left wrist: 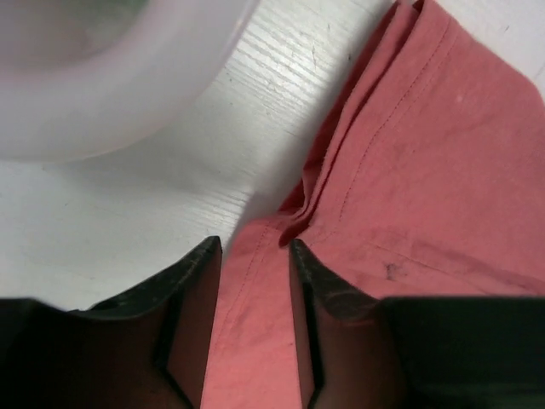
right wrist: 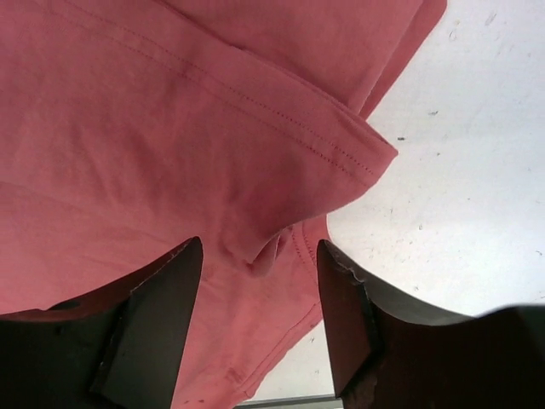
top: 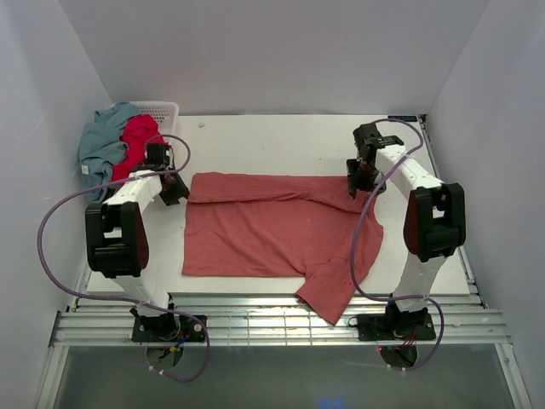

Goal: Fold and stack the t-shirts
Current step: Fold the tshirt

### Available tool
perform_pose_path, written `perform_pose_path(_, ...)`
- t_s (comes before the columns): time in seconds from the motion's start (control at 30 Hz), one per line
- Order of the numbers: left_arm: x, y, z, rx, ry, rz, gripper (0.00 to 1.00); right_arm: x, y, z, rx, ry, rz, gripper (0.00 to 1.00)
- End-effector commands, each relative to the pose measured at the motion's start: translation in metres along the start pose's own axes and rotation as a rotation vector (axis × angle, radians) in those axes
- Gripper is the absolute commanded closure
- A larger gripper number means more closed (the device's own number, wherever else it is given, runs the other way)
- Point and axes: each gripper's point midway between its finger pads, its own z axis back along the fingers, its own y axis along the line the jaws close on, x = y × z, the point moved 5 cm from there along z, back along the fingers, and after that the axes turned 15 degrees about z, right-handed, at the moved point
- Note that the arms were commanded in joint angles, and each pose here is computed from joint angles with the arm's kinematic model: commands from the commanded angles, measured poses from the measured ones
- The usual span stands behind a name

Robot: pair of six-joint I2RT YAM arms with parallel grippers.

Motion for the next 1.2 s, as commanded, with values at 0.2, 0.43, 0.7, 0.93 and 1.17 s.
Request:
perform_pose_path(0.2,0.026,-0.080,0.036,-0.289,-0.129,0.016,1.00,0.066,0.012,0.010,0.117,-0.221,0.000,0.45)
perform_pose_path(0.43,0.005,-0.145,0.018,-0.510,-0.052,-0.096,1.00,0.111,0.026,-0.008,0.231,-0.364,0.027,0.46)
perform_pose_path(0.7,-0.040,-0.208,0.011,-0.669,0.060,-0.195,0.97,0.129,0.033,-0.036,0.277,-0.369,0.044,0.45)
perform_pose_path(0.93,-0.057,-0.224,0.005,-0.681,0.110,-0.199,1.00,0.120,0.036,-0.049,0.291,-0.317,0.037,0.48)
perform_pose_path(1.17,-0.067,-0.222,0.004,-0.674,0.133,-0.210,1.00,0.105,0.042,-0.050,0.321,-0.279,0.044,0.56)
